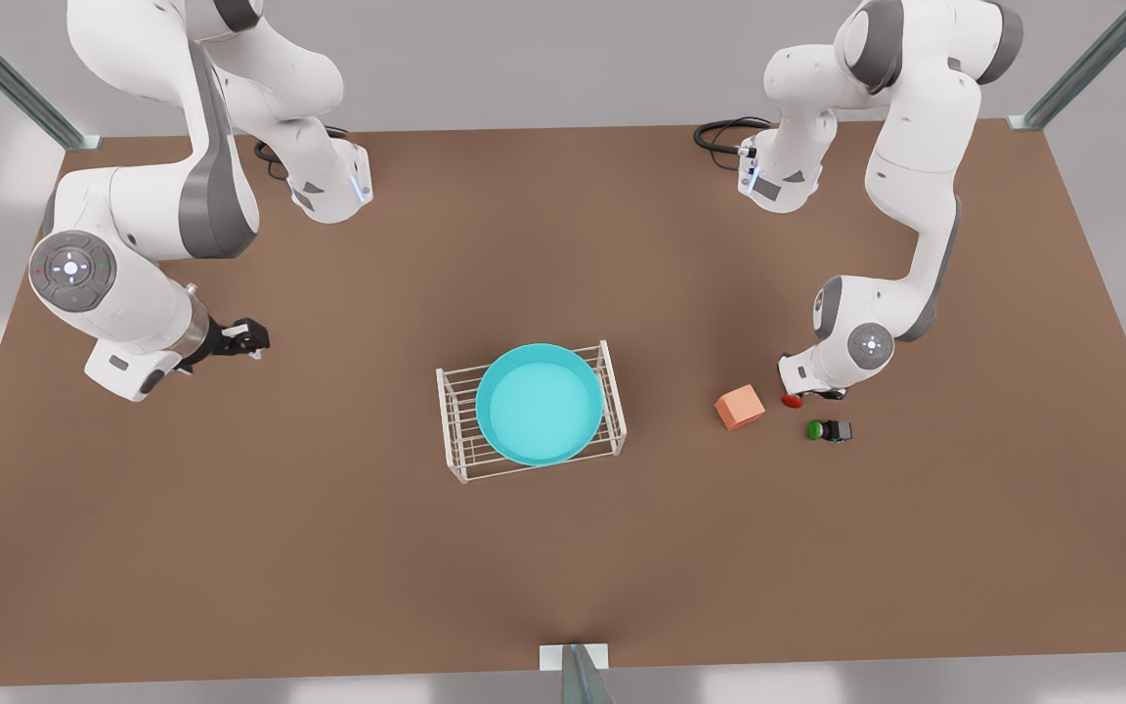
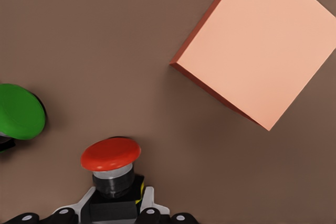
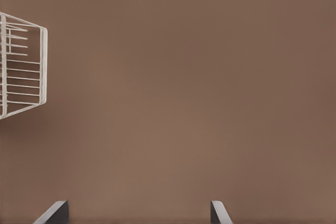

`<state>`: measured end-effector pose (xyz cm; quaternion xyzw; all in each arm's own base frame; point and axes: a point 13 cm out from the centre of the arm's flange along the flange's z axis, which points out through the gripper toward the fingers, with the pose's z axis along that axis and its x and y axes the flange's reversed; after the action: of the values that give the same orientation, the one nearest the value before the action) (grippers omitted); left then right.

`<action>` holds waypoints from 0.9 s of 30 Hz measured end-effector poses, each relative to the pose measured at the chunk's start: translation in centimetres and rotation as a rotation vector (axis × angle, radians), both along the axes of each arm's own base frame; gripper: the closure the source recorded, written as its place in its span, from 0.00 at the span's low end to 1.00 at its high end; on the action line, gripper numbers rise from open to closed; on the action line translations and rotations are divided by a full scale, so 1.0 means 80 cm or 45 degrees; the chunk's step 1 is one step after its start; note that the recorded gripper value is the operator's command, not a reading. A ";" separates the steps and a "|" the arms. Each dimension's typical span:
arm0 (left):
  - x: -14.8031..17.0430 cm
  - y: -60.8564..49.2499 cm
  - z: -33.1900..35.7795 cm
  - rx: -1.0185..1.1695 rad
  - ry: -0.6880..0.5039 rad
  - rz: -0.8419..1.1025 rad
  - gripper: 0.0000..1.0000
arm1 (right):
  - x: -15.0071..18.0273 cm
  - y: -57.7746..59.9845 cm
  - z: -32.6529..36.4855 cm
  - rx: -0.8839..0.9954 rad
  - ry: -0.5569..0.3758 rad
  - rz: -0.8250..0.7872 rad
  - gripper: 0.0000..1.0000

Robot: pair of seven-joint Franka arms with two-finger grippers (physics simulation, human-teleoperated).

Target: Place the plate on the shelf with right arm and place the red button switch in the plate with left arm

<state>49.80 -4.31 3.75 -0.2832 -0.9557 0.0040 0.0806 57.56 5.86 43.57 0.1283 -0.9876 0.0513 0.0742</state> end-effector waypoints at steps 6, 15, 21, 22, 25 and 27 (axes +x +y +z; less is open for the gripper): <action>0.003 -0.001 0.006 0.004 -0.007 0.001 0.51 | 0.000 0.002 -0.002 0.009 0.007 0.002 0.00; 0.020 0.000 0.086 0.027 -0.047 0.043 0.54 | 0.000 0.003 -0.004 0.012 0.011 0.006 0.00; 0.039 -0.019 0.132 0.037 -0.092 0.094 0.54 | 0.000 0.003 -0.004 0.012 0.012 0.008 0.00; 0.050 -0.030 0.151 0.035 -0.120 0.096 0.54 | 0.000 0.003 -0.004 0.012 0.012 0.008 0.00; 0.076 -0.080 0.216 0.018 -0.197 0.108 0.54 | 0.000 0.001 -0.004 0.012 0.013 0.005 0.00; 0.082 -0.107 0.242 0.006 -0.215 0.136 0.55 | -0.001 -0.001 -0.004 0.015 0.015 0.000 0.00</action>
<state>56.33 -12.87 23.09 -0.2311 -0.9728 -0.0179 0.0000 57.52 5.78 43.27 0.1290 -0.9875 0.0446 0.0793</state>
